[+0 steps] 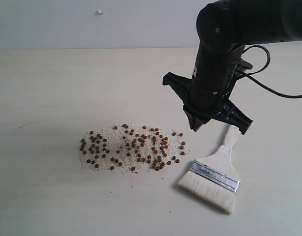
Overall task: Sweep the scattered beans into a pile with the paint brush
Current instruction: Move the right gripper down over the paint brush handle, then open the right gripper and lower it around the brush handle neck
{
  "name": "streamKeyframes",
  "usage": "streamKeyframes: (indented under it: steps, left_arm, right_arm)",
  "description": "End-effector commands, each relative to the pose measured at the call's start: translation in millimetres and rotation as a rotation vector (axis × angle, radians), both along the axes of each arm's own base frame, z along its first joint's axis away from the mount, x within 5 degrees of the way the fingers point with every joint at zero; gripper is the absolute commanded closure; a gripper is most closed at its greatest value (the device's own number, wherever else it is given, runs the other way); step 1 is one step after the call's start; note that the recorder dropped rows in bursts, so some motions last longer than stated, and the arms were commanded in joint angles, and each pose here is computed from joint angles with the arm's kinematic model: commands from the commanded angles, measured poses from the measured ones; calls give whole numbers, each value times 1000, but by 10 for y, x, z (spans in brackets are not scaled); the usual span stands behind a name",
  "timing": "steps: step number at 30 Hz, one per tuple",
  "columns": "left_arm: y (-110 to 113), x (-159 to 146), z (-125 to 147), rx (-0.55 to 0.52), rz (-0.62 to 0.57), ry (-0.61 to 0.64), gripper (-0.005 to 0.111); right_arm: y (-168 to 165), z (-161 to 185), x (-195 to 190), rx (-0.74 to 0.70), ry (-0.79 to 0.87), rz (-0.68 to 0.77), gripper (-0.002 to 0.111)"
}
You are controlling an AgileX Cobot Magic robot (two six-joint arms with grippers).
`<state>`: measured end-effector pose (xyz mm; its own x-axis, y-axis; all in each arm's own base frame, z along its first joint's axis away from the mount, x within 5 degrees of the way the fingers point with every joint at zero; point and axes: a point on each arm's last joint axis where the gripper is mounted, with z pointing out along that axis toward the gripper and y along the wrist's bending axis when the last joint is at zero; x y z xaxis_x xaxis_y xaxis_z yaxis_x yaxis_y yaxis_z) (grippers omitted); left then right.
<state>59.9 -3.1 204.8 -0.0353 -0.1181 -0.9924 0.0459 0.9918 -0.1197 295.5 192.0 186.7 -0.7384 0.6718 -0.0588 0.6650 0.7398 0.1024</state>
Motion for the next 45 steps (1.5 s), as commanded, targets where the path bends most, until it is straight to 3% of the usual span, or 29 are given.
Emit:
streamKeyframes:
  steps: [1,10,20,24,30,37,45]
  left_arm:
    - [-2,-5,-3,-9,-4,-8,107]
    - [-2,-5,-3,-9,-4,-8,107]
    - [-2,-6,-6,-9,-4,-5,107]
    - [-2,-6,-6,-9,-4,-5,107]
    - [-2,-6,-6,-9,-4,-5,107]
    - [-2,-6,-6,-9,-4,-5,107]
    - [-2,-6,-6,-9,-4,-5,107]
  right_arm:
    - [-56,6,7,-77,2,44,108]
    - [-108,2,48,-144,-36,79,104]
    - [-117,-202,-4,-186,108,79,63]
    - [-130,-220,-12,-137,156,19,63]
    - [-255,-228,-51,-199,258,-11,63]
    - [-266,-252,63,-200,131,30,68]
    - [-283,-253,52,-219,142,53,70]
